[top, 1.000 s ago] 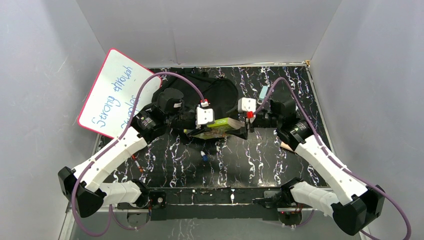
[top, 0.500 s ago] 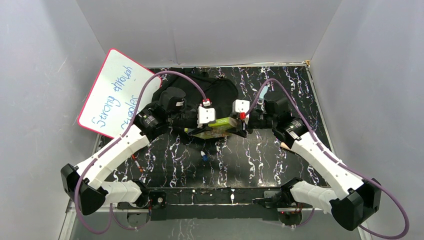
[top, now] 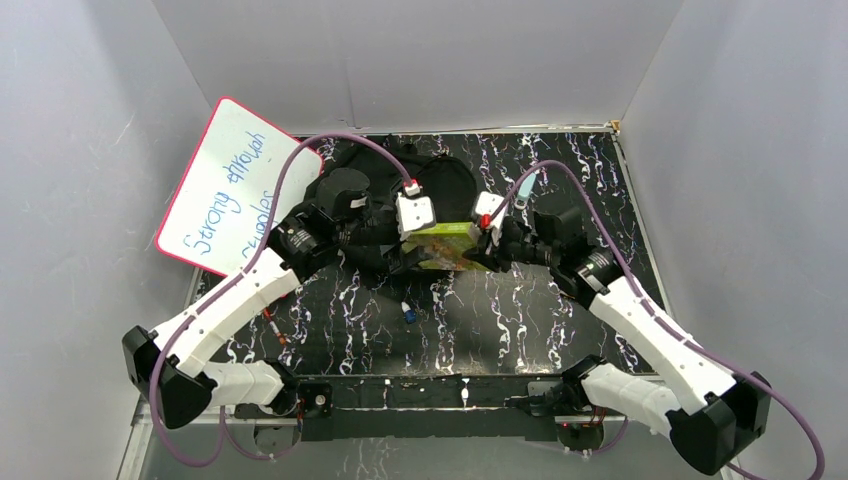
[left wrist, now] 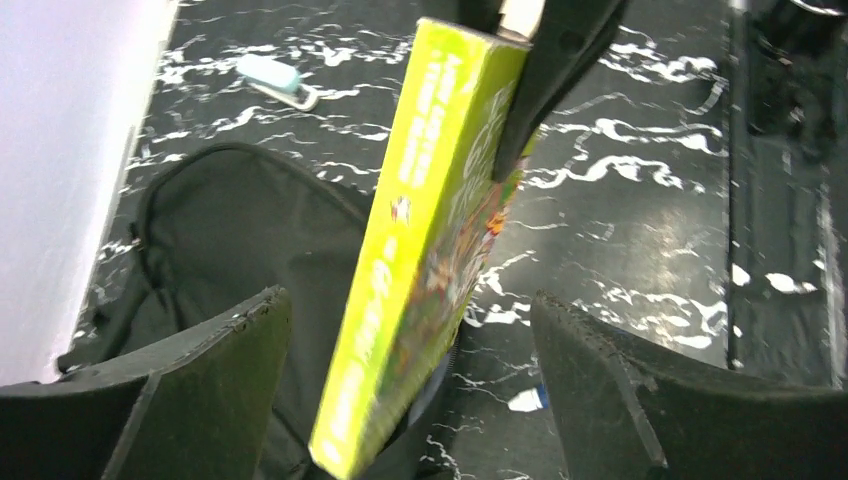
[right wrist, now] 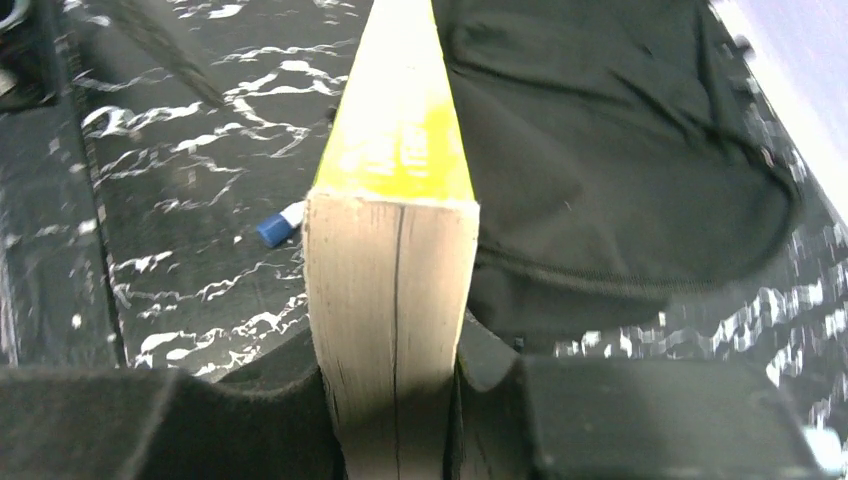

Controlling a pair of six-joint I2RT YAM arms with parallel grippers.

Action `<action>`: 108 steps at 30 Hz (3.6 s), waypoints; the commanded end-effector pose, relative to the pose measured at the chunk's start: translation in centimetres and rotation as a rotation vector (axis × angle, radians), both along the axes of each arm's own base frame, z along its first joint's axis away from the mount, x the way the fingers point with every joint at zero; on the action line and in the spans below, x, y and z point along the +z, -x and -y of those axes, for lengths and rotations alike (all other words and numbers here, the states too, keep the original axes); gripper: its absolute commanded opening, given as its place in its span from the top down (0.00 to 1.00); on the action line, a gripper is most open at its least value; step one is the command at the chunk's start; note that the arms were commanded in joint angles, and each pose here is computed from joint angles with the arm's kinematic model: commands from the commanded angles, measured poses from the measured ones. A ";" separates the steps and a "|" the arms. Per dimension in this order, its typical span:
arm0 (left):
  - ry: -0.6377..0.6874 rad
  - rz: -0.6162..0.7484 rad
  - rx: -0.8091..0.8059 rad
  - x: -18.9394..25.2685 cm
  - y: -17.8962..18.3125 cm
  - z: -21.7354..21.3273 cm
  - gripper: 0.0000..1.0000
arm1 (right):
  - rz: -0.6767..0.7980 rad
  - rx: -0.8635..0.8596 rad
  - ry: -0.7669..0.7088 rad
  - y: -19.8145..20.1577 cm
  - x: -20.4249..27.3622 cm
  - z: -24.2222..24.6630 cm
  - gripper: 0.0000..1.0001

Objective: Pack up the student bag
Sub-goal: Pick up the book from the center of the board, then place the book in the student bag.

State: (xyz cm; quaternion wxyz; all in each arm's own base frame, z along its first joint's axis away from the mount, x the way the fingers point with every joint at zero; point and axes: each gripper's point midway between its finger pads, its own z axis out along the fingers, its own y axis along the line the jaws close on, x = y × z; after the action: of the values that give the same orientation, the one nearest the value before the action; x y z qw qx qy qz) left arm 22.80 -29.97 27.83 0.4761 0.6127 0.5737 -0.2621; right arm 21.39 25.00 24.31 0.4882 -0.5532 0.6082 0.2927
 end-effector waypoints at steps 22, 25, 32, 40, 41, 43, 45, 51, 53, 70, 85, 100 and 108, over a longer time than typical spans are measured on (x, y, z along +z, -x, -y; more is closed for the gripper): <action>0.016 -0.259 0.746 -2.1 -9.4 -1.9 0.11 | -0.593 -1.339 -0.221 -9.5 3.0 11.5 1.00; 0.004 -0.296 0.758 -2.7 -9.8 -1.2 0.11 | -0.642 -1.333 -0.170 -9.7 1.6 11.3 1.00; -0.014 -0.357 0.785 -2.9 -11.7 0.9 0.15 | -0.701 -1.239 -0.119 -10.7 0.2 12.1 1.00; -0.131 -0.146 0.839 -4.0 -13.5 4.9 0.13 | -0.673 -1.449 -0.161 -10.2 -0.9 17.6 1.00; -0.150 -0.124 0.842 -4.4 -13.6 5.6 0.13 | -0.677 -1.455 -0.169 -10.0 -1.0 17.8 1.00; -0.184 -0.092 0.853 -5.2 -13.7 6.7 0.12 | -0.690 -1.458 -0.186 -9.6 -1.3 18.0 1.00; -0.216 -0.073 0.875 -6.1 -14.2 7.1 0.12 | -0.706 -1.453 -0.200 -9.3 -1.5 18.0 1.00; -0.270 -0.057 0.887 -8.7 -14.8 8.3 0.11 | -0.730 -1.440 -0.230 -8.4 -1.9 17.9 1.00; -0.300 -0.026 0.896 -9.4 -15.1 8.4 0.12 | -0.728 -1.441 -0.233 -8.2 -1.9 18.0 1.00; -0.360 0.192 0.999 -6.2 -16.9 6.4 0.69 | -0.706 -1.352 -0.341 -7.7 0.1 16.8 1.00; -0.202 0.226 1.053 3.4 -15.9 1.3 1.00 | -0.846 -0.891 -0.765 -6.1 9.4 9.6 1.00; -0.141 0.195 1.055 5.5 -16.4 0.8 1.00 | -1.117 -0.844 -0.932 -7.2 7.1 5.0 1.00; -0.075 0.229 1.089 8.0 -18.3 2.2 1.00 | -1.270 -0.942 -0.916 -5.8 3.7 3.9 1.00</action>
State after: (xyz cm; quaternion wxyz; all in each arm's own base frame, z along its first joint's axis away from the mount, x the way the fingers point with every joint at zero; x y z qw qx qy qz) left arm 40.35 -31.81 31.06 0.5274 0.3131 0.7796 0.1264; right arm 27.06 20.78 25.37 0.2864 0.2441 0.7860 0.4905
